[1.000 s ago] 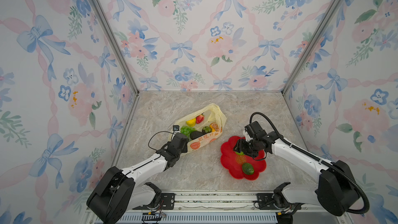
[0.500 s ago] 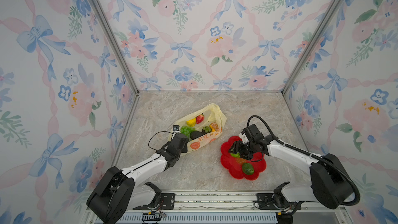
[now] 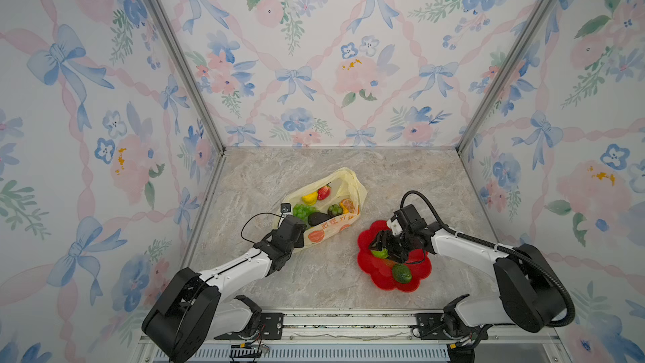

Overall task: Take fruits out of the plastic bag
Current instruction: Place the fruit on the plate.

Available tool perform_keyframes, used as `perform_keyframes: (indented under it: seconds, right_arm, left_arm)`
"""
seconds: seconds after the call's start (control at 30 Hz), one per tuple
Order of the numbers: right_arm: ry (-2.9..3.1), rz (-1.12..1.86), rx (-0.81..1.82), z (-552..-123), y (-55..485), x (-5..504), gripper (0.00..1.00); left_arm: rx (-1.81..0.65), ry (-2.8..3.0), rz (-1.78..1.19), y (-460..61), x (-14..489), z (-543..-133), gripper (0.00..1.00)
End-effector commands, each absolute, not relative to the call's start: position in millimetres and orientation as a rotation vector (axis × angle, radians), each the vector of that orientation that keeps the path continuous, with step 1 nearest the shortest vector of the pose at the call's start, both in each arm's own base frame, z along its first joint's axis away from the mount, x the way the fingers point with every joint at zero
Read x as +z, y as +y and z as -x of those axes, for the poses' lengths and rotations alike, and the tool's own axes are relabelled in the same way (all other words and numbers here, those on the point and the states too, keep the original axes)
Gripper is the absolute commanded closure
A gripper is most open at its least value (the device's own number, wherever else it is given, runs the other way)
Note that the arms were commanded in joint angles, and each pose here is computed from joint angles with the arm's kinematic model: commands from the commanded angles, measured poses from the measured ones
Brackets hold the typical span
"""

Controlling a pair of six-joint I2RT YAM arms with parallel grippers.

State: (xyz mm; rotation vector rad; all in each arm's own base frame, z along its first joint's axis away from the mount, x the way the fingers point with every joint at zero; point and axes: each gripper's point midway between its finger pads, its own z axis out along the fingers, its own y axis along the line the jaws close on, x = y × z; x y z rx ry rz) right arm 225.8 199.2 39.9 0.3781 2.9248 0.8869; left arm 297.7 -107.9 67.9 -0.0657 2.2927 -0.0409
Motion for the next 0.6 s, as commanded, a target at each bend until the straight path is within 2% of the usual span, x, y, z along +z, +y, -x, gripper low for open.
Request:
perform_keyframes:
  seconds: [0.0,0.17,0.57]
  right_arm:
    - [2.944,-0.437,0.831,-220,186,33,0.25]
    - [2.941,-0.466,0.814,-217,178,33,0.18]
    - [2.905,-0.507,0.774,-218,158,44,0.12]
  left_arm:
    - [-0.026,2.291,0.04,-109,68,-298,1.0]
    - [-0.026,2.29,0.041,-109,68,-298,1.0]
    - [-0.026,2.291,0.04,-109,68,-298,1.0]
